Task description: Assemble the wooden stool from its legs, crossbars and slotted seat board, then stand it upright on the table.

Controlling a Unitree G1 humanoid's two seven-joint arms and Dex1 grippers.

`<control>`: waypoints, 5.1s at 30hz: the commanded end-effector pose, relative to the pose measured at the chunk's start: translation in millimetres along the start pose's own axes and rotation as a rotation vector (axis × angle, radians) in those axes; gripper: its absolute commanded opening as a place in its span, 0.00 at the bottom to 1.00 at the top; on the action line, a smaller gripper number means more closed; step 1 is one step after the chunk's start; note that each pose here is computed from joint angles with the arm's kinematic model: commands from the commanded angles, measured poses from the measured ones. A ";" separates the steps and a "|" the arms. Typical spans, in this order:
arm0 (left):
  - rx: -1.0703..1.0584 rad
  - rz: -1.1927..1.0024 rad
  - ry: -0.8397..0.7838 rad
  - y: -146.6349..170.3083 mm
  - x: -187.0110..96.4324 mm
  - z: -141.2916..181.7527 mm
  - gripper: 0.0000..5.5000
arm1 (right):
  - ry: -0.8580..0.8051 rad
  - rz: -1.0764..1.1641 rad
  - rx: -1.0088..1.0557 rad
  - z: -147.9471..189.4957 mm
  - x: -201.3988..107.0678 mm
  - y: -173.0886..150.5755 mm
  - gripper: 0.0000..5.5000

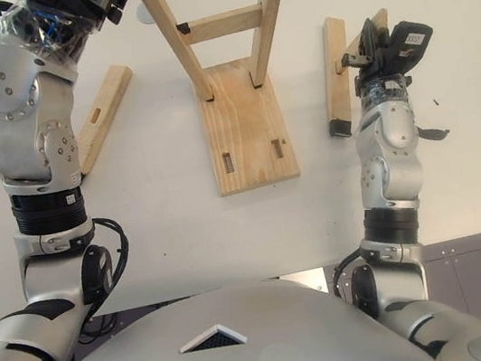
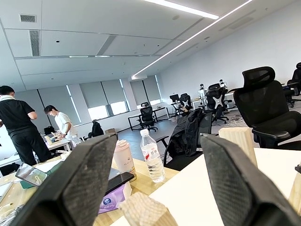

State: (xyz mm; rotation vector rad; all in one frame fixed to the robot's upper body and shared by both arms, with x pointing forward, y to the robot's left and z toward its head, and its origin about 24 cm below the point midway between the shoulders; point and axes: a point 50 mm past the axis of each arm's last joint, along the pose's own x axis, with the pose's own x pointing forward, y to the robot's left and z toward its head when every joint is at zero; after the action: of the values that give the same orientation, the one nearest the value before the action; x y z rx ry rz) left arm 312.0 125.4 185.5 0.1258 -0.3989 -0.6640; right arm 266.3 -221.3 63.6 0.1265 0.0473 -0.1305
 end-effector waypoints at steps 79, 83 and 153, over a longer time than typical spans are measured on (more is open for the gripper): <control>-0.455 0.005 -0.072 12.3 3.9 16.6 0.58 | -0.056 0.254 -0.175 89.7 5.4 -41.0 0.37; -0.658 -0.172 -0.073 4.8 3.0 28.0 0.58 | -0.131 0.641 -0.072 134.1 -6.5 -26.3 0.37; -0.798 -0.428 0.068 -33.7 -57.8 -43.8 0.39 | 0.238 0.830 0.058 88.8 -30.3 -37.1 0.65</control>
State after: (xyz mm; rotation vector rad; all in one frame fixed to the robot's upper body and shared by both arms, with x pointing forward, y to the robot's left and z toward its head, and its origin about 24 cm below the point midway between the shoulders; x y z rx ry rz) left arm 271.5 132.8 123.9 -0.5598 -0.0212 -1.1892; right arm 233.9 -264.1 154.0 0.1966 0.2264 0.7230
